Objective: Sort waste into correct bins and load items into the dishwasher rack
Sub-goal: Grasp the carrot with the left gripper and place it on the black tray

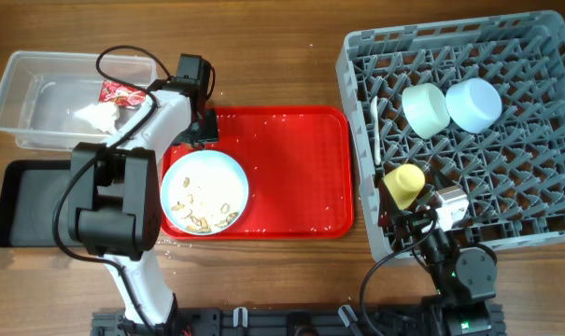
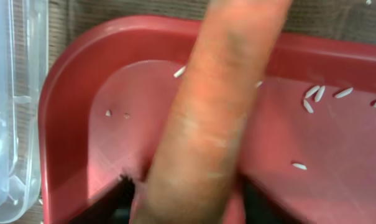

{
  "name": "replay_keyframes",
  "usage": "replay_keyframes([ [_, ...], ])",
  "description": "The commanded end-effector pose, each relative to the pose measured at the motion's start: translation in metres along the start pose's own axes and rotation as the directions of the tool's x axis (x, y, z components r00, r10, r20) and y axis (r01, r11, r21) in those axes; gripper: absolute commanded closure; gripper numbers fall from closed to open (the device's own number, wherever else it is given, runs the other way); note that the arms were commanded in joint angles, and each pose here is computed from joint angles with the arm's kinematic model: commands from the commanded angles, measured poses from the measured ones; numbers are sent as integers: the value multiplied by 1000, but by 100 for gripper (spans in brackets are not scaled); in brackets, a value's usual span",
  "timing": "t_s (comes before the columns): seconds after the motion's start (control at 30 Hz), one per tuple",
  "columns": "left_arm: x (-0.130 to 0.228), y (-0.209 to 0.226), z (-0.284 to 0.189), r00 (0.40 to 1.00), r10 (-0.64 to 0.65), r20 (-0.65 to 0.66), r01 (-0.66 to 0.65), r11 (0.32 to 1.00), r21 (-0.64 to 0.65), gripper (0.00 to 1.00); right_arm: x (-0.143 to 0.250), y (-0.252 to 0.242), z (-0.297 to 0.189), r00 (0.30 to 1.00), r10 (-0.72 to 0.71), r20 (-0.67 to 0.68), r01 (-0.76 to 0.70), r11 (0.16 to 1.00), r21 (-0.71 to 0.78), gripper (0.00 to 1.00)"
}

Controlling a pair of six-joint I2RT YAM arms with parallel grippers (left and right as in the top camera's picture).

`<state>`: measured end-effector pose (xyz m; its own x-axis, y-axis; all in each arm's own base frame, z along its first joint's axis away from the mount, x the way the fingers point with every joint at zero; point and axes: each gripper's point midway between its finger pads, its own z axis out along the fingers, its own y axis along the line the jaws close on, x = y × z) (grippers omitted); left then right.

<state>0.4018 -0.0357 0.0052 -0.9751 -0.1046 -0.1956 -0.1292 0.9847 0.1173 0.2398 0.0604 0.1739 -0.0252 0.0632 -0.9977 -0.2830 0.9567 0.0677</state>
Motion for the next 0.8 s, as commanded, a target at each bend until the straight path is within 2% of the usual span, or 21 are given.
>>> replay_keyframes([
  [0.0,4,6,10,1000,8,-26,-9,1000,-25,69,-2,2,-1,1000,12,11,-12,1000,-10,0],
  [0.1,-21,18,-13,998,-14,62,19,998,-68,69,-2,2,-1,1000,13,10,-12,1000,-11,0],
  [0.3,-67,26,-107,963,-104,249,106,994,3,71,-2,2,-1,1000,13,10,-12,1000,-11,0],
  [0.33,-65,27,-124,957,-129,258,126,992,27,72,-2,2,-1,1000,12,11,-12,1000,-10,0],
  [0.4,-49,32,-154,949,-189,251,179,982,65,82,-2,2,-1,1000,13,11,-12,1000,-10,0],
  [0.43,-34,39,-172,944,-229,236,219,973,68,90,-2,2,-1,1000,13,11,-12,1000,-10,0],
  [0.5,-16,53,-194,941,-247,233,240,969,58,96,-2,2,-1,1000,12,11,-12,1000,-10,0],
  [0.57,10,96,-209,884,-410,226,428,903,-34,96,-2,2,-1,1000,13,10,-12,1000,-11,0],
  [0.67,41,147,-193,785,-593,182,617,776,-132,96,-2,2,-1,1000,13,11,-12,1000,-10,0],
  [0.7,58,166,-176,694,-703,156,720,672,-172,96,-2,2,-1,1000,12,11,-12,1000,-10,0],
  [0.73,81,185,-155,575,-807,137,812,541,-220,96,-2,2,-1,1000,12,11,-12,1000,-10,0],
  [0.77,94,195,-143,503,-854,134,852,463,-245,96,-2,2,-1,1000,12,11,-12,1000,-10,0],
])
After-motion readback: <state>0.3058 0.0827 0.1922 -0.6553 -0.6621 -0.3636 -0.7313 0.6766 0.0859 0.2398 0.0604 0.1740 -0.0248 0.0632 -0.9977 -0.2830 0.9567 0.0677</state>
